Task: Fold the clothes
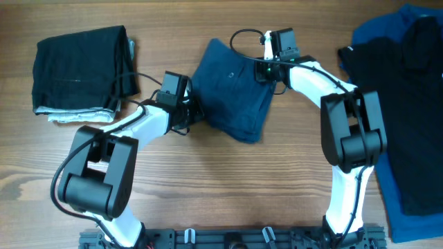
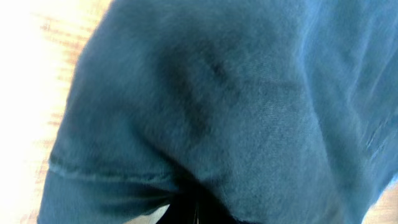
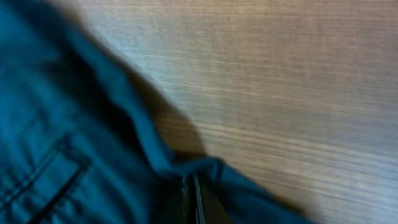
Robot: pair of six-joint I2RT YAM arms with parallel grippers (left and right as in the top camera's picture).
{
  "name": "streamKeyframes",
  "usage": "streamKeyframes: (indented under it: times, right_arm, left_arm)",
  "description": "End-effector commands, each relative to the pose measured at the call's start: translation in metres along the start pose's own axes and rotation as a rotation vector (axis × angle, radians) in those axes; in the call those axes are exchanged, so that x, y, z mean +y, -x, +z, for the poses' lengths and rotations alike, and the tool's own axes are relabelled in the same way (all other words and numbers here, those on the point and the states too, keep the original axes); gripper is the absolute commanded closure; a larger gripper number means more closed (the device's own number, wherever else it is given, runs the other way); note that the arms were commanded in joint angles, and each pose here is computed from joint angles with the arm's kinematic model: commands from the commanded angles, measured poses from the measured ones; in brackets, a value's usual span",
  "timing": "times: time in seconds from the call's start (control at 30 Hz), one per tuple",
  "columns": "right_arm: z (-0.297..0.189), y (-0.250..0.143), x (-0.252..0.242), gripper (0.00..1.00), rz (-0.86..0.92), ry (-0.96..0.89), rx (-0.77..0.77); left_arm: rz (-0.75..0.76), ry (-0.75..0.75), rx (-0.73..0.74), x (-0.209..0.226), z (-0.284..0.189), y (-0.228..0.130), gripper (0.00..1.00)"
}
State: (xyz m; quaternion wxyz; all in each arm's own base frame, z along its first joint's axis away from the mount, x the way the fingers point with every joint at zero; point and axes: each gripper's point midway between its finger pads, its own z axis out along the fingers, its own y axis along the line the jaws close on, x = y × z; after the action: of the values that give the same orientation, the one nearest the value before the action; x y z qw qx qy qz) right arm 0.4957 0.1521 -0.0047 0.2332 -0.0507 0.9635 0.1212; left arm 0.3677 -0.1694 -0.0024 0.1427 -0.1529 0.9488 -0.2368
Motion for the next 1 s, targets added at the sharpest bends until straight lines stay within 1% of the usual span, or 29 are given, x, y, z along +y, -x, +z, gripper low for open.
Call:
streamKeyframes:
  times: [0.0, 0.03, 0.07, 0.1, 0.17, 0.27, 0.37, 0.43, 0.5, 0.57, 0.63, 0.67, 0.7, 0.73, 0.77, 0.8, 0.83, 0.97]
  right_arm:
    - [0.014, -0.122, -0.009, 0.96, 0.116, -0.02, 0.412]
    - [0.005, -0.139, -0.003, 0.96, 0.138, 0.014, 0.492]
    - [-0.005, -0.156, 0.006, 0.96, 0.168, 0.051, 0.576]
    - [-0.018, -0.173, 0.015, 0.96, 0.206, 0.093, 0.669]
    - [-0.039, -0.192, 0.031, 0.96, 0.275, 0.166, 0.792]
    - [-0.061, -0.202, 0.061, 0.96, 0.356, 0.293, 0.896]
    - [-0.058, -0.2, 0.059, 0.96, 0.347, 0.265, 0.878]
    - [-0.055, -0.192, 0.041, 0.96, 0.369, 0.157, 0.834]
    - [-0.061, -0.18, 0.018, 0.96, 0.372, 0.043, 0.781]
    - [-0.074, -0.161, 0.002, 0.96, 0.378, -0.016, 0.71]
    - [-0.093, -0.137, -0.009, 0.95, 0.38, -0.041, 0.614]
    - [-0.103, -0.125, -0.02, 0.92, 0.394, -0.08, 0.557]
    - [-0.114, -0.113, -0.032, 0.86, 0.406, -0.121, 0.498]
    - [-0.122, -0.104, -0.042, 0.68, 0.424, -0.146, 0.455]
    - [-0.13, -0.094, -0.052, 0.34, 0.443, -0.161, 0.404]
    - [-0.138, -0.085, -0.06, 0.07, 0.454, -0.159, 0.363]
    - [-0.144, -0.079, -0.069, 0.01, 0.472, -0.166, 0.333]
    - [-0.152, -0.076, -0.109, 0.0, 0.518, -0.268, 0.285]
  left_arm:
    - [0.027, 0.139, -0.129, 0.033, 0.018, 0.019, 0.96]
    - [0.061, 0.157, -0.204, 0.033, 0.015, 0.036, 0.95]
    - [0.067, 0.169, -0.254, 0.033, 0.013, 0.046, 0.95]
    - [0.069, 0.177, -0.336, 0.032, 0.008, 0.063, 0.94]
    - [0.074, 0.144, -0.406, 0.022, 0.004, 0.079, 0.94]
    - [0.083, 0.066, -0.505, 0.003, -0.005, 0.101, 0.94]
    - [0.142, 0.035, -0.577, -0.009, -0.019, 0.121, 0.96]
    - [0.207, 0.044, -0.601, -0.019, -0.037, 0.131, 0.91]
    - [0.263, 0.053, -0.621, -0.033, -0.068, 0.137, 0.86]
    - [0.247, 0.053, -0.618, -0.044, -0.105, 0.135, 0.8]
    - [0.198, 0.022, -0.58, -0.053, -0.135, 0.121, 0.77]
    - [0.17, -0.035, -0.522, -0.061, -0.147, 0.104, 0.78]
    - [0.144, -0.086, -0.46, -0.067, -0.153, 0.089, 0.79]
    - [0.131, -0.133, -0.402, -0.073, -0.155, 0.076, 0.82]
    - [0.133, -0.182, -0.336, -0.081, -0.153, 0.062, 0.85]
    - [0.144, -0.212, -0.292, -0.087, -0.15, 0.052, 0.87]
    - [0.153, -0.222, -0.243, -0.092, -0.14, 0.041, 0.9]
    - [0.176, -0.191, -0.135, -0.095, -0.098, 0.016, 0.94]
